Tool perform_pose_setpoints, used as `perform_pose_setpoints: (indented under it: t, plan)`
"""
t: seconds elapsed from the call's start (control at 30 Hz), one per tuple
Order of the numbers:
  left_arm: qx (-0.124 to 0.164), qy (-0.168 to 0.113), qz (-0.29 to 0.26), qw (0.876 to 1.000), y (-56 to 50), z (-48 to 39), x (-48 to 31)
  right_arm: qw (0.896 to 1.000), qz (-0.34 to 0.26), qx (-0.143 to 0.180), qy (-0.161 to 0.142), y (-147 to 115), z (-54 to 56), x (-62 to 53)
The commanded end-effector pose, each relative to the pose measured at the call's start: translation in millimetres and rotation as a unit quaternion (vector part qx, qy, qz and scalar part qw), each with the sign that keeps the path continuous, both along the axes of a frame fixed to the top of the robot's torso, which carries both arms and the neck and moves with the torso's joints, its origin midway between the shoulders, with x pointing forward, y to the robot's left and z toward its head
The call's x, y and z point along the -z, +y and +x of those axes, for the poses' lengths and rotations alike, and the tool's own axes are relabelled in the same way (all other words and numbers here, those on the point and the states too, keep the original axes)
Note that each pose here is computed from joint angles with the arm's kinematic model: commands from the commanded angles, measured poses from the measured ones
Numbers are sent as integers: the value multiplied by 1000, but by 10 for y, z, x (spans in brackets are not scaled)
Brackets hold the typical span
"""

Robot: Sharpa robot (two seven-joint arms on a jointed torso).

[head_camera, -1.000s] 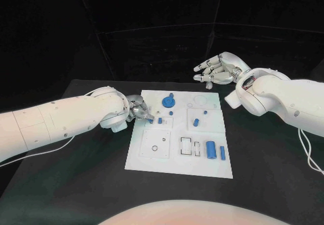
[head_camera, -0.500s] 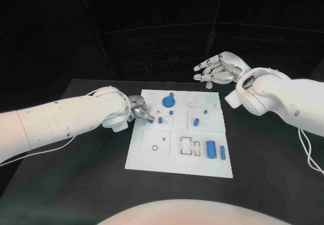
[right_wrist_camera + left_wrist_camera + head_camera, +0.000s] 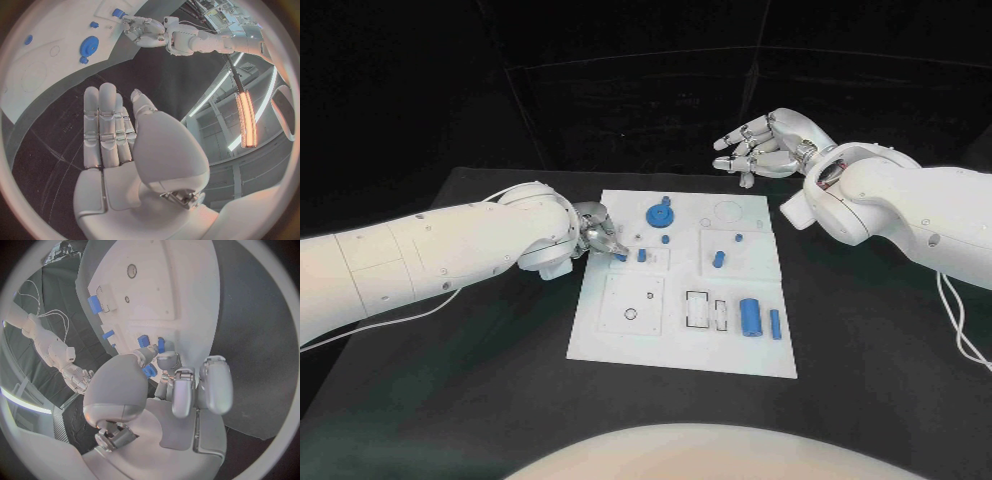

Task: Assemble the parts on the task board

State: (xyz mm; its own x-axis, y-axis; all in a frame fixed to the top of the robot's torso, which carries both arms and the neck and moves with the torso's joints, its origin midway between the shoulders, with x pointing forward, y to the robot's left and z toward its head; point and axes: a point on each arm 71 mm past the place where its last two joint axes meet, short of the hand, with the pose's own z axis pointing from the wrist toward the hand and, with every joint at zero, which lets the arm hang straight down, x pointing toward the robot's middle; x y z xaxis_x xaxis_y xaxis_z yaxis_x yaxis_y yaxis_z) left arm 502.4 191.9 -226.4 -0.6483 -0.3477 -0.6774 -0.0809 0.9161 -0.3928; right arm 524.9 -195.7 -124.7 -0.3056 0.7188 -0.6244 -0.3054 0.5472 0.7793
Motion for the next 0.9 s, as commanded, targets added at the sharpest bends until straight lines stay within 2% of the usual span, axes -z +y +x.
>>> perform_pose_setpoints:
  t: [0.03, 0.4, 0.9]
  plan:
    - [-1, 9, 17, 1000, 33, -9, 29, 1000, 1, -4, -1, 12, -1, -13]
    - [12, 14, 17, 1000, -50, -14, 34, 1000, 1, -5, -1, 17, -1, -13]
    - [9, 20, 26, 999, -94, 27, 52, 1000, 2, -5, -2, 26, -6, -15]
